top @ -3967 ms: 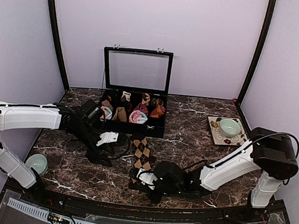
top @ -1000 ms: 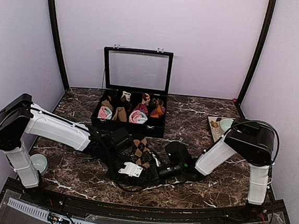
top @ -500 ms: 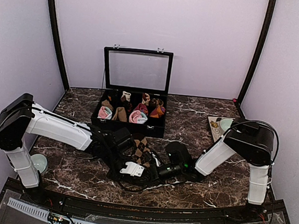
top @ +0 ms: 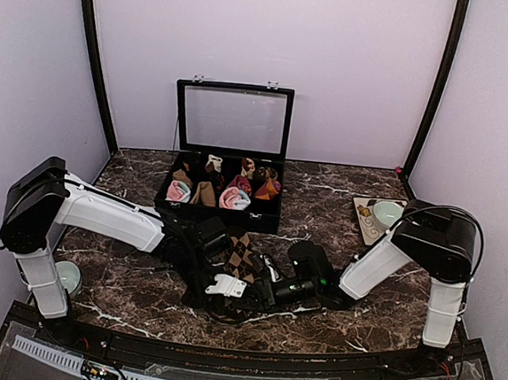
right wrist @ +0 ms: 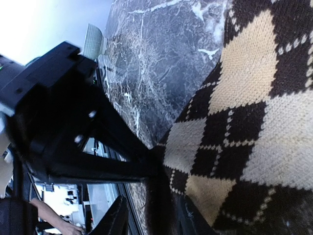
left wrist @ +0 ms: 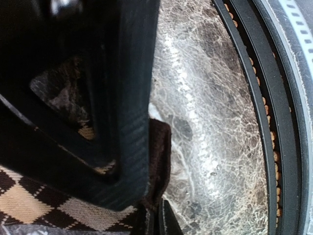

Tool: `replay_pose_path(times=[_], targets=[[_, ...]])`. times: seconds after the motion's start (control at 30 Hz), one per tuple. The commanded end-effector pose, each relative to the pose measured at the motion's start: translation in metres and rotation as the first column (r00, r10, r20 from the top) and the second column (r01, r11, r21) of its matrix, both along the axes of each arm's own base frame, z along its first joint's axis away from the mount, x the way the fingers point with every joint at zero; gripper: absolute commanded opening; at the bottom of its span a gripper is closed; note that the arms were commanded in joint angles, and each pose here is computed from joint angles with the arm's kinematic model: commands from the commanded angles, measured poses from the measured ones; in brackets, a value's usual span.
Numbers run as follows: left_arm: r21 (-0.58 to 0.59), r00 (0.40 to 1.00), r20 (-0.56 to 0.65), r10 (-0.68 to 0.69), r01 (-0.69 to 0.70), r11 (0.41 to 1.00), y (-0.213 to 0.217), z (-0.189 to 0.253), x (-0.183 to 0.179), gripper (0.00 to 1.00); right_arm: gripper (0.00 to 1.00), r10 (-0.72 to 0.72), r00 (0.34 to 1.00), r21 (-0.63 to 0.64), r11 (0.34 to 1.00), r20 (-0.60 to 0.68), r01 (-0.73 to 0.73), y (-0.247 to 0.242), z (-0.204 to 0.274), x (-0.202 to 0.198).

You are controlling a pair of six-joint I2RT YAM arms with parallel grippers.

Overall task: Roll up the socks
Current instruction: Roll the sock at the center of the board.

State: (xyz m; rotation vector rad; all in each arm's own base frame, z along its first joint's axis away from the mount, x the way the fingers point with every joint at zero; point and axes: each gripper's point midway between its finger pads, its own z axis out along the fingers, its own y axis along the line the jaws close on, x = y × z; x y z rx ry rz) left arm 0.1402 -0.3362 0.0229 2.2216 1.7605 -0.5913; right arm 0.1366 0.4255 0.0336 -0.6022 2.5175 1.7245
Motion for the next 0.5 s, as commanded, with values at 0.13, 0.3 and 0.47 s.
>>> replay_pose_path(times=[0.13,0.3,0.47], targets=[[0.053,0.965,-0.240,0.102,-0.092,0.994,0.006,-0.003,0.000,0.00,0.37,-0.032,0.975,-0.044,0.998,0.220,0.043,-0.027,-0.003,0.009],[0.095,0.913,-0.365,0.183,-0.159,0.983,0.010,-0.008,0.013,0.00,0.35,-0.081,0.899,-0.073,0.990,0.431,0.124,-0.056,0.002,0.017],[0.101,0.880,-0.439,0.183,-0.154,0.983,0.007,-0.006,0.007,0.00,0.38,-0.041,0.748,-0.131,0.977,0.663,0.170,-0.069,0.011,0.013]])
